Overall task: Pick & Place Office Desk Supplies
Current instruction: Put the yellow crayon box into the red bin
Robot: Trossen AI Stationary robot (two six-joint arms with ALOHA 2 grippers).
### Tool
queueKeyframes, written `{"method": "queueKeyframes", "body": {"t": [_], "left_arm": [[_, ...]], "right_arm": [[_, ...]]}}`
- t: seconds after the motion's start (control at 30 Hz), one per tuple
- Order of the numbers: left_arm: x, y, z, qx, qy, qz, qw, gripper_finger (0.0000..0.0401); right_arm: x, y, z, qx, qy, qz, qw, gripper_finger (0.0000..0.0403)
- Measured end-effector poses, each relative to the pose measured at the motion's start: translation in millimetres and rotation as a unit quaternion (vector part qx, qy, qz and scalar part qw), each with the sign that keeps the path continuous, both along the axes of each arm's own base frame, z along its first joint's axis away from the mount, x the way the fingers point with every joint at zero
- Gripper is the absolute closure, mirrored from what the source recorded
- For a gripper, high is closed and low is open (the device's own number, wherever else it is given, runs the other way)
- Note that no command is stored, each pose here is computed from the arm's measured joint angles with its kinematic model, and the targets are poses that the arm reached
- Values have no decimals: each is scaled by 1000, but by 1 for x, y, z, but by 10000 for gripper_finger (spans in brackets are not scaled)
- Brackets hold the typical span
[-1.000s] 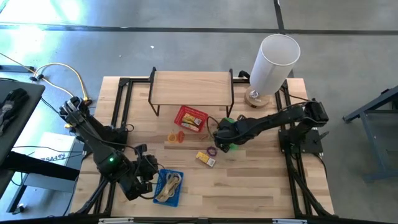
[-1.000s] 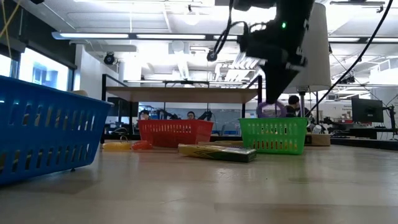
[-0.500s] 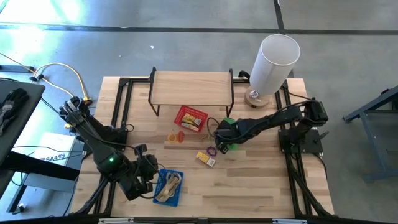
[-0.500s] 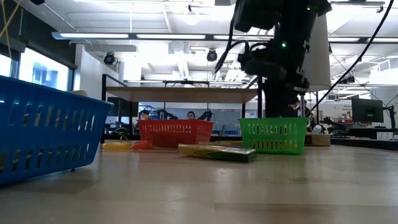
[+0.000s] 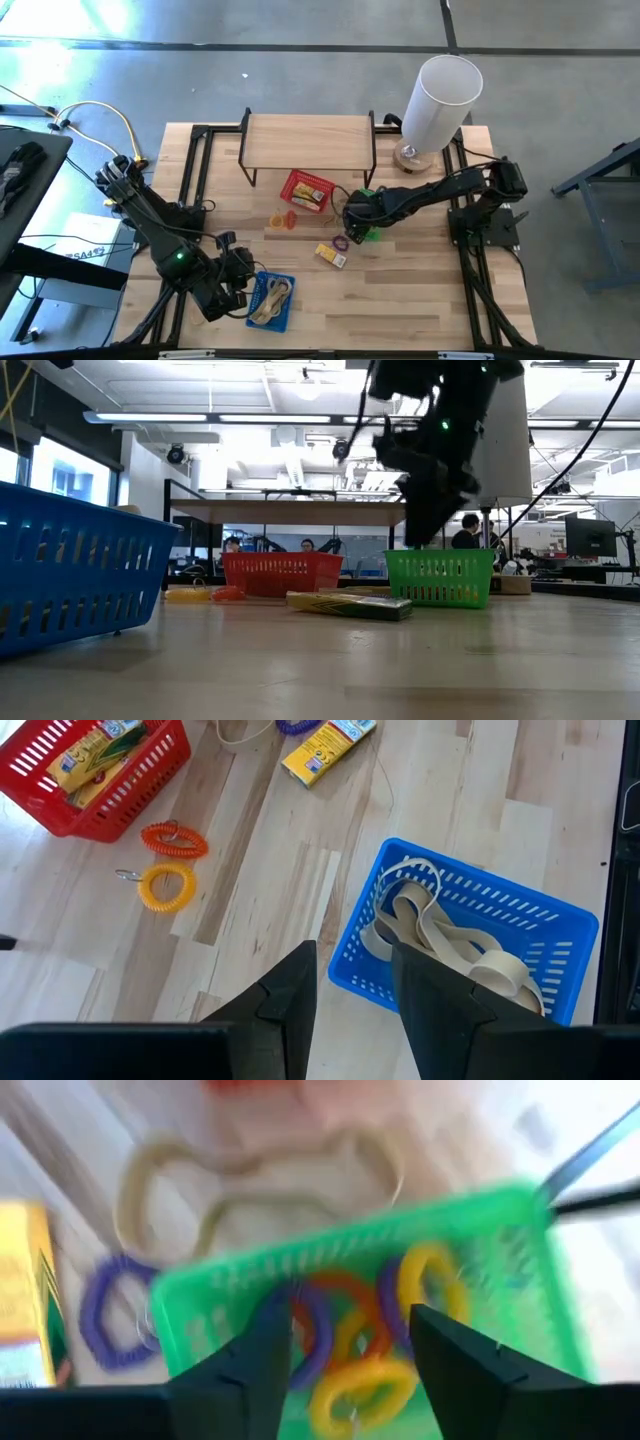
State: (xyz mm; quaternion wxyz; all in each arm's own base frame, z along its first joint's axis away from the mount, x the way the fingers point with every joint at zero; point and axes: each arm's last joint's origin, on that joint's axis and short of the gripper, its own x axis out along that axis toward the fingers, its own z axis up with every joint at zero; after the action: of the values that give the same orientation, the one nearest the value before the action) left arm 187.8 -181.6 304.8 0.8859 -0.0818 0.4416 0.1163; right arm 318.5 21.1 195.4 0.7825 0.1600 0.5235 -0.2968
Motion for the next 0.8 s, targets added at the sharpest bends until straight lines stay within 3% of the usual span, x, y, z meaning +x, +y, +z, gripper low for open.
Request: {"method": "queueKeyframes", "body": {"t": [0.2,0.4,0.57,0.8], "left_arm": [[0,0,0,-1,0,2,1000,277],[-2,-2,0,-3,1,-2,1000,277],[-3,-3,0,-3,0,-5,1000,277],[-3,-3,0,-10,0,1,1000,277]], "right_arm": [[5,13,48,-63,-97,42,992,183],[8,43,76,-6,-198,150,969,183],[8,78,62,75,-175,246,950,182],[4,128,19,73,-89,320,940,189]]}}
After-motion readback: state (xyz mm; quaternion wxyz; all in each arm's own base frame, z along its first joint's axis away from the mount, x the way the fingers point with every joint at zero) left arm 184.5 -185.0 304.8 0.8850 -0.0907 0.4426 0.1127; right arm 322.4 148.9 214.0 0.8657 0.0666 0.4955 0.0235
